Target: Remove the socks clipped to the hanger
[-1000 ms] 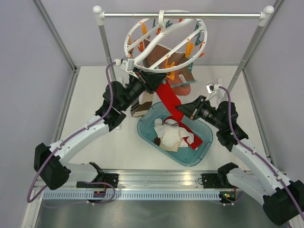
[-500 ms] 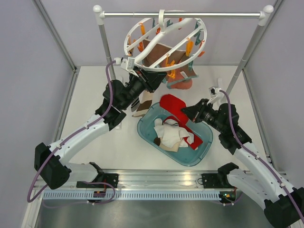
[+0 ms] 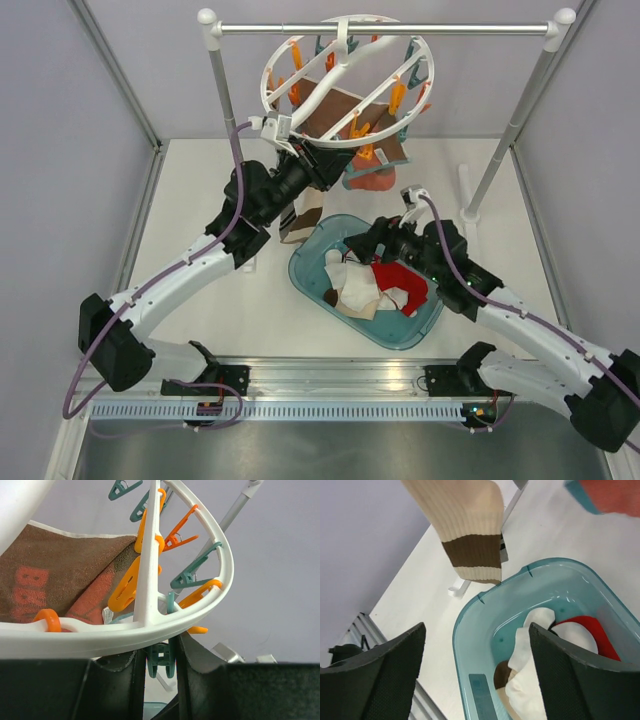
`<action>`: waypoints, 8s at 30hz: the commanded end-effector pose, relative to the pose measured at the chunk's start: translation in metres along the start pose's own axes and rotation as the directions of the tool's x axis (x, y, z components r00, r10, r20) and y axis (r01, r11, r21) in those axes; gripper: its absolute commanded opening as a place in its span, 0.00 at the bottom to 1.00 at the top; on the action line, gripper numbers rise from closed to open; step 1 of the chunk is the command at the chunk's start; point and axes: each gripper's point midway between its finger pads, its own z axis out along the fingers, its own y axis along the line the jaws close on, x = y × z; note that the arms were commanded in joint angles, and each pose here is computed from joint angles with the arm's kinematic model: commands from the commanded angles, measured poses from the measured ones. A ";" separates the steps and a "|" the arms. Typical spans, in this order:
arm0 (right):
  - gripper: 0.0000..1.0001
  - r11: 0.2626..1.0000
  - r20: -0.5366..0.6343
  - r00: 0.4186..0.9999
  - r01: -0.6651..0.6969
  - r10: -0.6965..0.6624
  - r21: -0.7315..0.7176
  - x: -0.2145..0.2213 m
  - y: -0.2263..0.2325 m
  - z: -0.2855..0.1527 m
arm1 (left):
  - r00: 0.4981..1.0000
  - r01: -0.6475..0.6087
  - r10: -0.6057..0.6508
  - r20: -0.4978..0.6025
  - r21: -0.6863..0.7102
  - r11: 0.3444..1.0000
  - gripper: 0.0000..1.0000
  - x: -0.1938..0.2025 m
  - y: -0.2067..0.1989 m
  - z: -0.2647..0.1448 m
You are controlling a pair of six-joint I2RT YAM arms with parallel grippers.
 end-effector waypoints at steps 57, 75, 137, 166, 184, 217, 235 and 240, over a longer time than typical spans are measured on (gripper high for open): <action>0.02 0.944 0.344 0.905 0.147 -0.248 0.294 -0.020 0.042 0.123 | 0.997 0.043 -0.040 -0.073 0.028 0.999 0.27 -0.007 -0.024 -0.019; 0.01 0.948 0.239 0.925 0.252 -0.295 0.192 -0.011 0.056 0.101 | 0.987 -0.074 0.102 -0.121 0.217 0.973 0.60 -0.018 -0.065 -0.082; 0.01 0.927 0.069 0.936 0.330 -0.346 0.178 -0.011 0.065 0.100 | 0.957 -0.228 0.287 0.037 -0.516 0.826 0.52 -0.083 0.072 -0.059; 0.01 0.894 0.044 0.931 0.334 -0.362 0.298 -0.006 0.022 0.046 | 0.951 -0.267 0.310 0.016 -0.469 0.842 0.02 -0.083 0.063 -0.053; 0.75 0.909 0.035 0.930 0.349 -0.366 0.230 0.014 0.014 0.021 | 0.960 -0.261 0.281 -0.023 -0.447 0.856 0.02 -0.068 0.062 -0.049; 0.94 0.889 0.206 0.920 0.233 -0.333 0.395 0.010 0.023 0.248 | 0.969 -0.239 0.245 -0.035 -0.382 0.892 0.02 -0.064 0.042 -0.047; 0.01 0.891 0.183 0.928 0.234 -0.324 0.390 0.011 0.017 0.229 | 0.971 -0.238 0.232 -0.061 -0.348 0.907 0.30 -0.056 0.036 -0.051; 0.01 0.908 0.172 0.933 0.244 -0.315 0.340 0.012 0.022 0.211 | 0.974 -0.228 0.217 -0.069 -0.293 0.928 0.54 -0.055 0.025 -0.055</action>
